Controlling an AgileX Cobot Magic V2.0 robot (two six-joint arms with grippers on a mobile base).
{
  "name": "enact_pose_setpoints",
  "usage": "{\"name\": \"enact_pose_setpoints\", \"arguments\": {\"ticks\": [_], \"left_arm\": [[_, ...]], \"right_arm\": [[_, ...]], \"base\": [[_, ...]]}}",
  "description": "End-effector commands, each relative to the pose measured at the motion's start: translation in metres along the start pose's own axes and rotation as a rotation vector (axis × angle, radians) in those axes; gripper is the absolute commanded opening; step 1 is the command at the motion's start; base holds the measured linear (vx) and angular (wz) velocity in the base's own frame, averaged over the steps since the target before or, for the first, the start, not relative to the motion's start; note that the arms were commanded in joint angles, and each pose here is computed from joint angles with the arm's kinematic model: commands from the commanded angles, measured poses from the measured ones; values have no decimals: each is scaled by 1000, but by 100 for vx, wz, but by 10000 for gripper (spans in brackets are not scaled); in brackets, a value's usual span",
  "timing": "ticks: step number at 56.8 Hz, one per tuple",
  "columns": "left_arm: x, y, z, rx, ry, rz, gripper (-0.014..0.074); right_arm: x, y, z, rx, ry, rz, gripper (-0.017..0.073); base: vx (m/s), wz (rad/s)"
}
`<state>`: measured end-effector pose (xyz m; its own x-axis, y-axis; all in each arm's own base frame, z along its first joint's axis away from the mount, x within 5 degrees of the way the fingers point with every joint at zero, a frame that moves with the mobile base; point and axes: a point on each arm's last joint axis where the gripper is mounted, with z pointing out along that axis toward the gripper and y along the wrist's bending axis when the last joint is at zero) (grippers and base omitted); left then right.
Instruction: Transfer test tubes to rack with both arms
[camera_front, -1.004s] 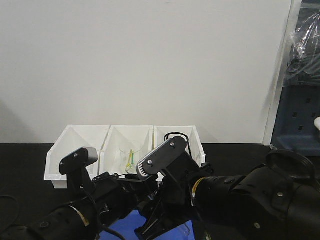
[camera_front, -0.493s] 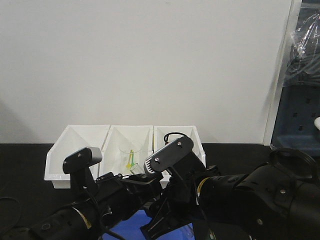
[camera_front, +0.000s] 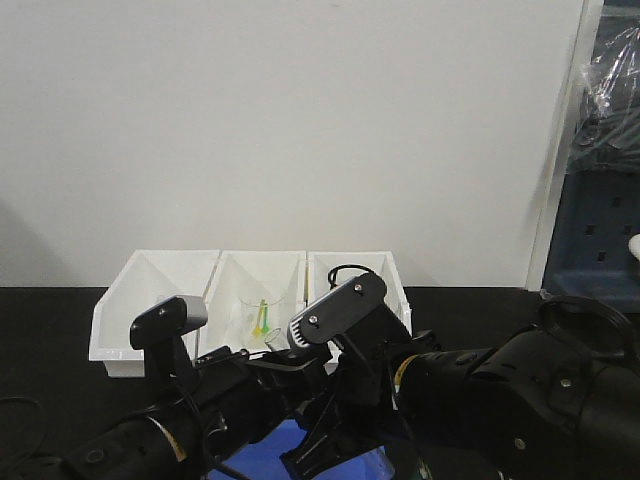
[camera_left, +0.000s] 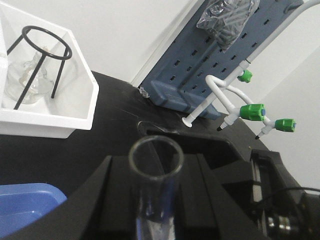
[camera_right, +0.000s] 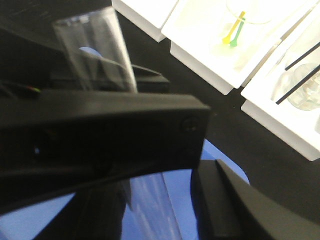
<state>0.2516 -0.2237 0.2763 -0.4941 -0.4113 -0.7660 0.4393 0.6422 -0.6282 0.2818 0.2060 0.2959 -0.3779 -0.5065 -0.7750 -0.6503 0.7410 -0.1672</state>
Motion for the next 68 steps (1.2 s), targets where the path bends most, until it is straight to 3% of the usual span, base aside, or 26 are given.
{"name": "enact_pose_setpoints", "arguments": {"ticks": [1, 19, 41, 56, 68], "left_arm": [[-25, -22, -7, 114, -135, -11, -6], [-26, -23, -8, 120, -142, -11, -6], [-27, -23, -8, 128, -155, -7, -3], [-27, -23, -8, 128, -155, -7, 57], [-27, -23, -8, 128, -155, -6, 216]], "right_arm": [[-22, -6, -19, 25, -138, -10, 340], [-22, -6, -19, 25, -136, -10, 223], [-23, -6, -20, 26, -148, -10, -15], [-24, -6, -20, 26, -158, -7, -13], [-25, -6, -20, 27, -169, -8, -11]], "base": [[0, 0], [0, 0], [0, 0], [0, 0], [0, 0]]}}
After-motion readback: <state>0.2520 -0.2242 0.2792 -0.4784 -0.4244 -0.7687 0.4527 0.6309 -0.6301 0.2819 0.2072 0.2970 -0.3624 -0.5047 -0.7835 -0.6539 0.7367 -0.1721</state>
